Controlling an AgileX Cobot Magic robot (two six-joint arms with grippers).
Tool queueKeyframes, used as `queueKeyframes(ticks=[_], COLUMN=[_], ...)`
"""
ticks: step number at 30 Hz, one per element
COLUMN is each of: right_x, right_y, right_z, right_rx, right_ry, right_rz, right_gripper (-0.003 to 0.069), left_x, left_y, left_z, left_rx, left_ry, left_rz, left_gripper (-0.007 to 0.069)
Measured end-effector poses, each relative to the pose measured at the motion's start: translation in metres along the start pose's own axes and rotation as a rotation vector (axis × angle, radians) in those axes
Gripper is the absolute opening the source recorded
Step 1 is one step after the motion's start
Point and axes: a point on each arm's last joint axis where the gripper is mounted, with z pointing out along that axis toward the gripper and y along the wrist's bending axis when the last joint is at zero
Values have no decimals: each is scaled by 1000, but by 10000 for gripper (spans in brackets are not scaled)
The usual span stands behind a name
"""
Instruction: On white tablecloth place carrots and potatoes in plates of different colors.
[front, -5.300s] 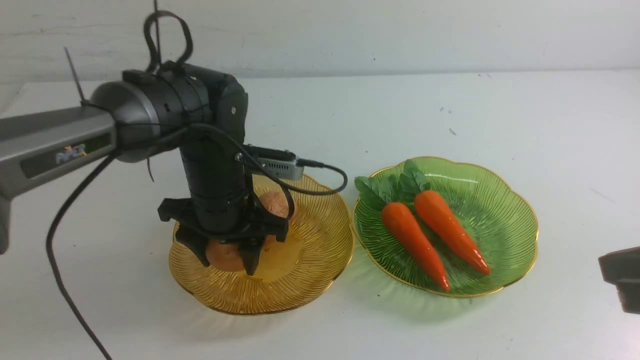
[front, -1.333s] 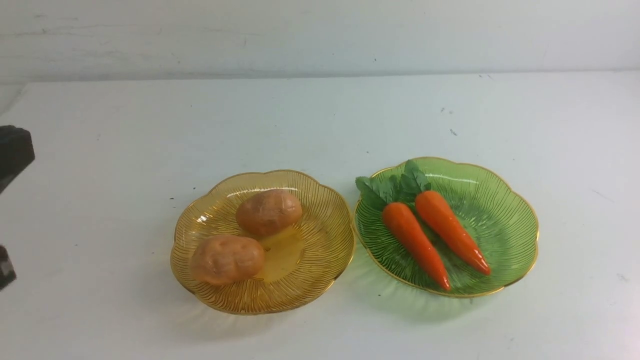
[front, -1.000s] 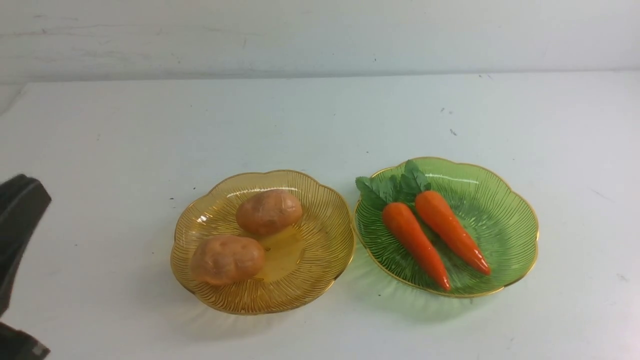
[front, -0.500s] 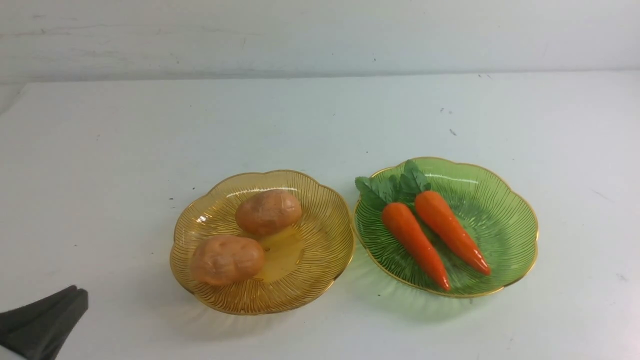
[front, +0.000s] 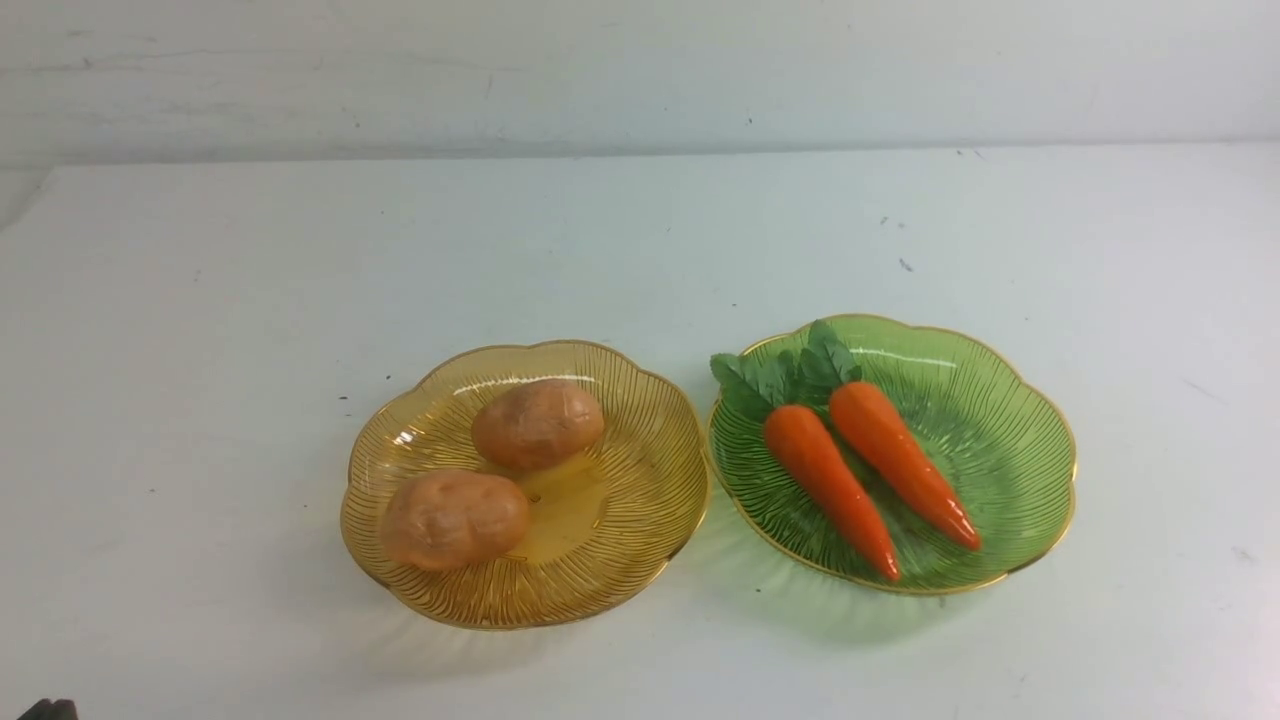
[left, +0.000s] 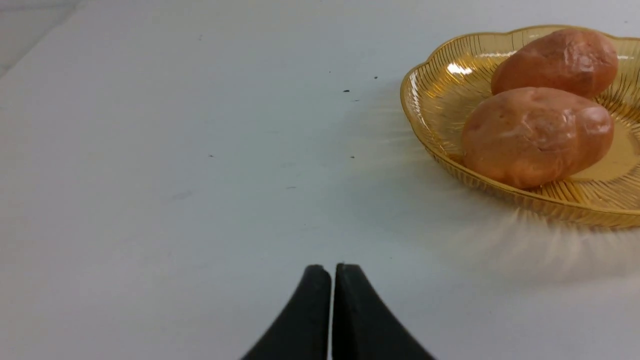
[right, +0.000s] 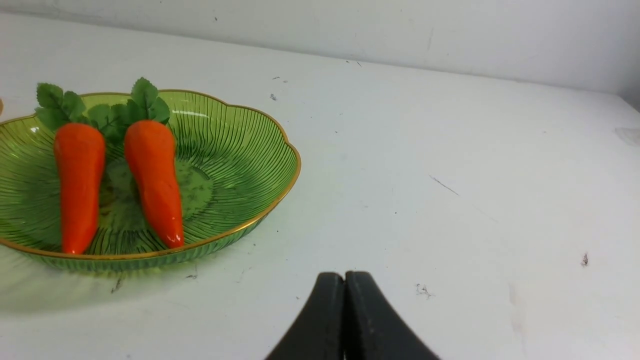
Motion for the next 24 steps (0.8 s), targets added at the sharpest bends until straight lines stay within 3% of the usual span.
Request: queueKeyframes(ticks=[24], right_x=[0], right_y=[0], right_z=[0], right_rx=[0], right_ry=[0], right_rz=[0], right_gripper=[-15], left_x=[1], left_y=[1], left_z=[0], left_rx=[-15], left_ry=[8], left_rz=[10], left_gripper=[-3])
